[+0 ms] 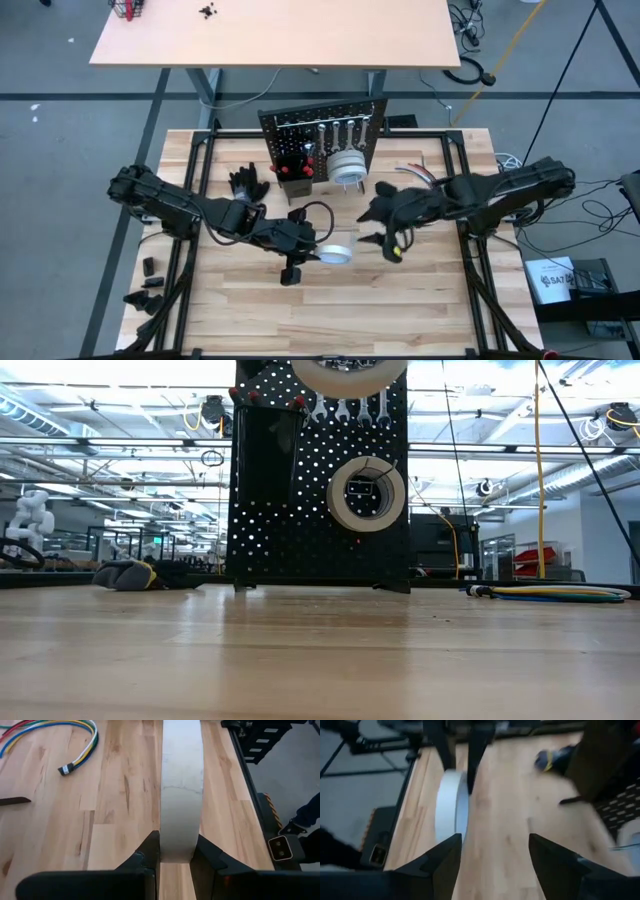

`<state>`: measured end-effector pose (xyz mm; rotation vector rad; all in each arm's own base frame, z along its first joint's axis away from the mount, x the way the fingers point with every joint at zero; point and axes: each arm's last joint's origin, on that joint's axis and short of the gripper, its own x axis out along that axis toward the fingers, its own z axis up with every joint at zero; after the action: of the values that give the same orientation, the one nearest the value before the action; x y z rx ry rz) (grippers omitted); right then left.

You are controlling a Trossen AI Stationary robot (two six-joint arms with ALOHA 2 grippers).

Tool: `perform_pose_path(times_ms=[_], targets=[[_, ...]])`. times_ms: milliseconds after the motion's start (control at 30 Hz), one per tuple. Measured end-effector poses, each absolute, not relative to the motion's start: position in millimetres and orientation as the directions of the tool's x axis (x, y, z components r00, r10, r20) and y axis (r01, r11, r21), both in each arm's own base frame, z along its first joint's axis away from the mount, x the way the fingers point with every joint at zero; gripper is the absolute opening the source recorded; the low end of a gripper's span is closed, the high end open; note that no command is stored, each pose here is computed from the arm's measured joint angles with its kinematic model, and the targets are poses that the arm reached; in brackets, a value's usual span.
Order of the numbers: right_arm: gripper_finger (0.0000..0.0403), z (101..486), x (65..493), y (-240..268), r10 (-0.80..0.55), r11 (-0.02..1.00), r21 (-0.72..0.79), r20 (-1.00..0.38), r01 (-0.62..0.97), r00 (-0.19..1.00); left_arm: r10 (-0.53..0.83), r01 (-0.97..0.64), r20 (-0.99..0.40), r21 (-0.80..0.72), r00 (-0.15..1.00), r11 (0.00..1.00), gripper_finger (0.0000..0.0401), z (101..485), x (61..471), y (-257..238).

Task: Hang tools onto peg board
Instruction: Hang the white masking tape on the peg board

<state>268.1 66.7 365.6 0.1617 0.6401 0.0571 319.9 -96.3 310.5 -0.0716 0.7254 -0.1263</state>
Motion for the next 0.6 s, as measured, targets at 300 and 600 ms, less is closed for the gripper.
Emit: perform_pose_path(times_ms=[300, 600], targets=[[0.0222, 388, 244, 60, 0.084, 0.981, 0.195, -0.515, 0.021, 0.853, -0.132, 0.082, -0.656, -0.108, 0.743, 0.991, 0.0062, 311, 321, -94], [0.0222, 383, 242, 60, 0.088, 0.929, 0.344, -0.560, 0.134, 0.824, -0.040, -0.044, -0.605, -0.123, 0.795, 0.991, 0.0062, 313, 330, -82]])
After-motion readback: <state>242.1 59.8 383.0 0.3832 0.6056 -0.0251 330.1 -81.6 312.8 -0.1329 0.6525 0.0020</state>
